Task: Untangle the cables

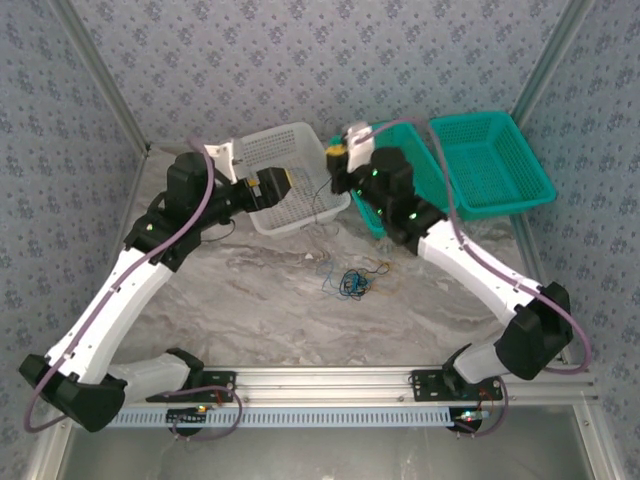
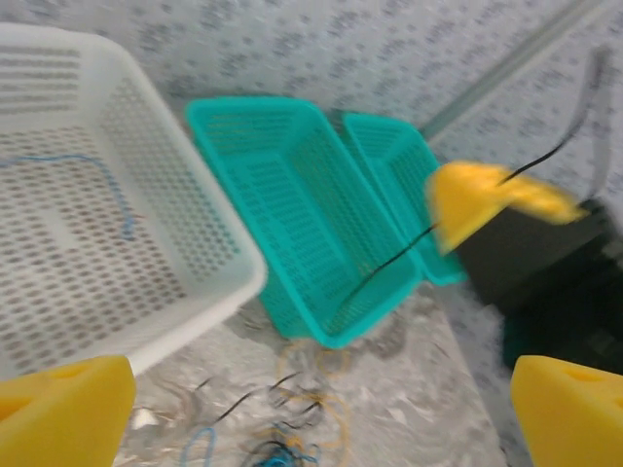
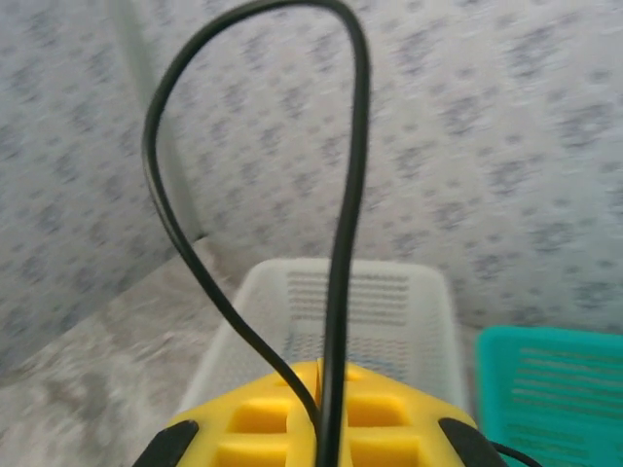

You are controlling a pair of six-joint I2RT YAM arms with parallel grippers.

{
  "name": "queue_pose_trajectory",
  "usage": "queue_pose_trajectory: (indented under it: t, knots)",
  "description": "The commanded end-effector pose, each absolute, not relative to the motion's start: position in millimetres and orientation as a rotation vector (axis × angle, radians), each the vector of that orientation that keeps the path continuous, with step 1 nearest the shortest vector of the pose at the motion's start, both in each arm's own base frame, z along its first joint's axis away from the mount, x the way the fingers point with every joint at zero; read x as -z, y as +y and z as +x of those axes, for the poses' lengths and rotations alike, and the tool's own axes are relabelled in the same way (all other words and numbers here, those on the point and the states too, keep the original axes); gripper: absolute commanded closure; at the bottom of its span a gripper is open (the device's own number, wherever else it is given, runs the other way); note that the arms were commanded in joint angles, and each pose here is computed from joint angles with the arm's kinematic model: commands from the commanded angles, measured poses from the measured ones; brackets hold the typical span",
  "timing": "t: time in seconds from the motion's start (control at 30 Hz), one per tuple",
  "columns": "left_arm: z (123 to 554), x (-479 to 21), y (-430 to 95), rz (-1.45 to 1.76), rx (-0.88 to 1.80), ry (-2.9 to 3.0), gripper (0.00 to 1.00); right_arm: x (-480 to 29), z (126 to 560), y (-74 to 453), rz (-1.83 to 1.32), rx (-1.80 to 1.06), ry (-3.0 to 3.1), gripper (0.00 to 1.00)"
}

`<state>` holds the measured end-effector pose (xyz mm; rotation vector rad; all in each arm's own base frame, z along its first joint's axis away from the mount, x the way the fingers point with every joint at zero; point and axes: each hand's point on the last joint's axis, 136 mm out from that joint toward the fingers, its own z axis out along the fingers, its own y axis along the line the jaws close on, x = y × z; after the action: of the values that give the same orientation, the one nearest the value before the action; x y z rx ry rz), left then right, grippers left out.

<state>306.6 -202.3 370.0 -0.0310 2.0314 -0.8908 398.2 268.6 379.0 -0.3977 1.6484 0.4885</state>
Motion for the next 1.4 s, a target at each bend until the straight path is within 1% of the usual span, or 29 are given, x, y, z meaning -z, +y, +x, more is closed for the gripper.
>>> queue_pose_trajectory:
  t: [0.0,0.1,0.27,0.3,0.33,0.37,0.4,0.43,0.47,0.53,0.6,0.63,0.7,0.77,0.83,1.0,1.13,1.17,1.37]
  knots:
    - [312.3,-360.5,-164.8,-0.179,0.687,2.005,0.01,-369.1,437.6,219.1,-0.252,-0.411,1.778,1.00]
    - [313.7,-348.0,-149.1,-0.243,0.602,2.016,0.01,-360.1,471.8,182.0,-0.165,-0.322,1.840,1.00]
    - [314.7,-334.2,-142.5,-0.269,0.564,2.044,0.01,-330.1,520.4,147.3,-0.127,-0.199,1.947,0.99]
    - [315.2,-331.5,-142.1,-0.271,0.560,2.049,0.01,-319.4,528.9,143.0,-0.118,-0.168,1.975,0.98]
    - [315.8,-329.0,-141.3,-0.274,0.555,2.055,0.00,-309.0,535.4,138.8,-0.113,-0.129,2.003,0.94]
    - [316.1,-327.0,-141.3,-0.273,0.552,2.059,0.01,-295.9,540.4,134.1,-0.099,-0.084,2.036,0.84]
    - [316.7,-324.5,-141.2,-0.273,0.548,2.065,0.00,-286.8,543.9,128.6,-0.074,-0.033,2.065,0.68]
    - [317.1,-322.2,-141.2,-0.271,0.542,2.072,0.01,-276.5,543.9,123.9,-0.049,0.007,2.102,0.46]
    - [317.1,-320.2,-141.2,-0.267,0.538,2.080,0.01,-271.6,543.0,120.3,-0.020,0.036,2.123,0.31]
    - [318.0,-315.0,-142.2,-0.260,0.529,2.097,0.01,-265.7,536.2,116.3,0.020,0.073,2.152,0.17]
    - [319.6,-309.9,-144.2,-0.251,0.525,2.113,0.01,-265.2,526.5,115.5,0.042,0.087,2.163,0.13]
    - [320.4,-307.4,-146.0,-0.246,0.526,2.123,0.01,-265.5,520.3,115.0,0.055,0.092,2.167,0.09]
    - [322.4,-303.2,-149.9,-0.235,0.532,2.139,0.01,-265.8,507.7,114.1,0.080,0.086,2.176,0.05]
    - [324.2,-297.4,-154.2,-0.224,0.542,2.160,0.01,-264.4,492.6,117.3,0.086,0.048,2.187,0.04]
    - [326.1,-290.9,-158.8,-0.211,0.548,2.181,0.01,-258.4,474.5,120.3,0.099,0.007,2.200,0.00]
    - [331.8,-277.1,-172.5,-0.189,0.586,2.236,0.01,-243.7,429.5,122.9,0.154,-0.098,2.223,0.00]
    - [335.6,-267.8,-184.9,-0.172,0.634,2.274,0.01,-231.2,393.6,114.5,0.260,-0.164,2.233,0.00]
    - [336.1,-264.0,-187.7,-0.172,0.642,2.287,0.01,-216.7,381.5,110.3,0.278,-0.159,2.262,0.00]
    - [334.3,-242.9,-202.9,-0.177,0.701,2.346,0.01,-167.3,326.0,90.8,0.376,-0.150,2.377,0.00]
